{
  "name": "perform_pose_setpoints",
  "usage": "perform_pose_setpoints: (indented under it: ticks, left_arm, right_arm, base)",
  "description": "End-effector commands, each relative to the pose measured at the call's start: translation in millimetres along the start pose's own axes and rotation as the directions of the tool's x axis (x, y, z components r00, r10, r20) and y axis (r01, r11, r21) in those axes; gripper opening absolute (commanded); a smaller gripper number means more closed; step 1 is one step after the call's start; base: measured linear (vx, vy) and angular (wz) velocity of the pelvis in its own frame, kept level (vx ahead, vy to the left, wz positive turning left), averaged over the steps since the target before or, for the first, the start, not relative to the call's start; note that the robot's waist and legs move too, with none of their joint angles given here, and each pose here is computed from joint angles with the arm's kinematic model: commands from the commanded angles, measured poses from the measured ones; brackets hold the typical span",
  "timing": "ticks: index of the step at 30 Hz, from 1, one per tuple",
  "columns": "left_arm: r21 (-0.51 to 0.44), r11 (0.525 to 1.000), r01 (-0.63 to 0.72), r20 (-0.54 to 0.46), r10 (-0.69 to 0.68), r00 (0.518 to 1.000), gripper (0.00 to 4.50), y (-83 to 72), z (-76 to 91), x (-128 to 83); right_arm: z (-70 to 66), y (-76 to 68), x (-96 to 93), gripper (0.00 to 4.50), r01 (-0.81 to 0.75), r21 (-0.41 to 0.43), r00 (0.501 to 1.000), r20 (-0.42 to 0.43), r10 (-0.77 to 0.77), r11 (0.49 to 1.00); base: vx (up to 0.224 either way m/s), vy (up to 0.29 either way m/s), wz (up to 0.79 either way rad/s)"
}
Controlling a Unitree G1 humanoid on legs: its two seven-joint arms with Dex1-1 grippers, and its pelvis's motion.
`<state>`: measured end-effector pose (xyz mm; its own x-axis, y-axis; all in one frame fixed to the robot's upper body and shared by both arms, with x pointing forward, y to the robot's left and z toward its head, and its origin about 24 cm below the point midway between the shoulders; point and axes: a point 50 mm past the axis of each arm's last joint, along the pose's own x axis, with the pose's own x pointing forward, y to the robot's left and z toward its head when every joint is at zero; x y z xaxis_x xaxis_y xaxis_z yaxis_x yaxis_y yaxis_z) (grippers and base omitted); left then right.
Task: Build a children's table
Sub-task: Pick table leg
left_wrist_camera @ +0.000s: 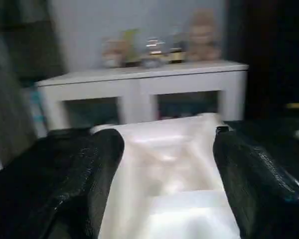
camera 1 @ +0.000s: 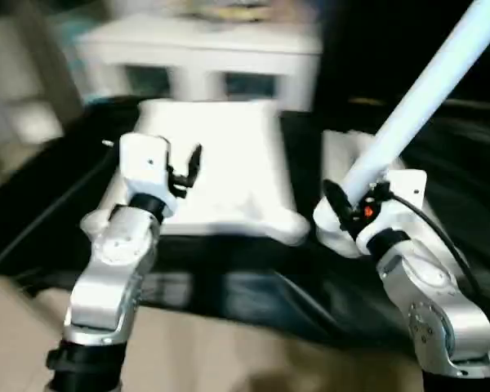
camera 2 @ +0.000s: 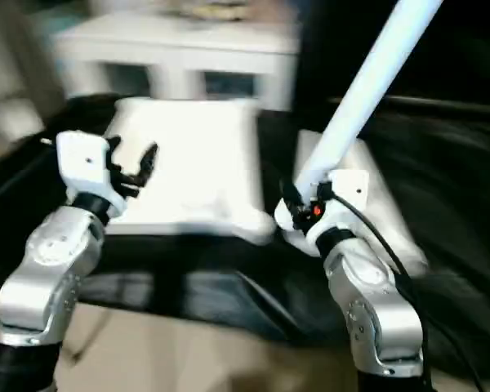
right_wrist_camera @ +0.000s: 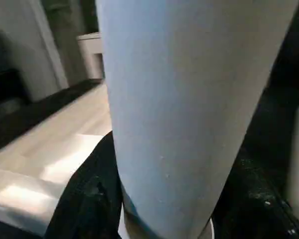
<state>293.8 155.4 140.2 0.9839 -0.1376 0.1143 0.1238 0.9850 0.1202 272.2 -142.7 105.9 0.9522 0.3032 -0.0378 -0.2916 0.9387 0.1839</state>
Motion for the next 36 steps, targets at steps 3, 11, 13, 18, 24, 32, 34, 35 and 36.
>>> perform_pose_setpoints:
  ticks: [3, 11, 13, 18, 24, 32, 34, 35, 36]
  left_arm:
    - [-0.003, 1.000, -0.015, 0.002, 0.015, 1.000, 3.37, 1.5, -0.5, 1]
    - [-0.099, 0.991, 0.090, 0.012, -0.089, 0.996, 3.37, -1.6, -4.5, -4]
    - [-0.104, 0.988, 0.117, 0.019, -0.116, 0.993, 3.37, -4.9, -4.7, -6]
    - [-0.108, 0.988, 0.109, 0.011, -0.108, 0.994, 3.37, -10.4, -8.8, -8]
    - [-0.080, 0.993, 0.085, -0.015, -0.087, 0.996, 3.37, -16.7, -15.6, 0]
    - [-0.094, 0.991, 0.099, -0.004, -0.100, 0.995, 3.37, -22.1, -13.6, 10]
    - [-0.131, 0.990, 0.061, -0.020, -0.064, 0.998, 3.37, -17.2, -16.6, 11]
    - [-0.132, 0.990, 0.053, -0.026, -0.057, 0.998, 3.37, -16.2, -17.3, 11]
    - [-0.126, 0.991, 0.034, -0.027, -0.038, 0.999, 3.37, -12.6, -17.6, 11]
  right_arm:
    - [4.5, 2.8, -0.7, 1.91, -0.031, -0.025, 0.999, 0.018, 0.032, 0.999]
    - [6.0, 1.0, -0.7, 1.91, -0.033, -0.026, 0.999, 0.020, 0.034, 0.999]
    - [7.8, -0.4, -0.5, 1.91, -0.029, -0.039, 0.999, 0.027, 0.030, 0.999]
    - [8.6, -5.6, 0.0, 1.91, -0.006, -0.032, 0.999, 0.031, 0.007, 0.999]
    - [8.1, -5.3, 0.4, 1.91, 0.005, -0.029, 1.000, 0.017, -0.004, 1.000]
    - [9.8, -14.0, -1.9, 1.91, 0.068, -0.012, 0.998, 0.016, -0.068, 0.998]
    - [11.8, -14.1, -2.2, 1.91, 0.066, -0.015, 0.998, 0.026, -0.066, 0.998]
    - [12.1, -14.0, -2.3, 1.91, 0.064, -0.015, 0.998, 0.027, -0.064, 0.998]
    - [12.5, -14.1, -2.2, 1.91, 0.061, -0.017, 0.998, 0.027, -0.061, 0.998]
  base:
    - [0.238, 0.066, 0.06]
    - [0.132, -0.049, 0.04]
    - [0.094, -0.059, -0.02]
    - [0.000, 0.000, 0.00]
    - [0.000, 0.000, 0.00]
    - [-0.018, -0.071, -0.29]
    - [-0.014, -0.237, -0.37]
    - [-0.022, -0.245, -0.13]
    - [-0.022, -0.245, -0.13]
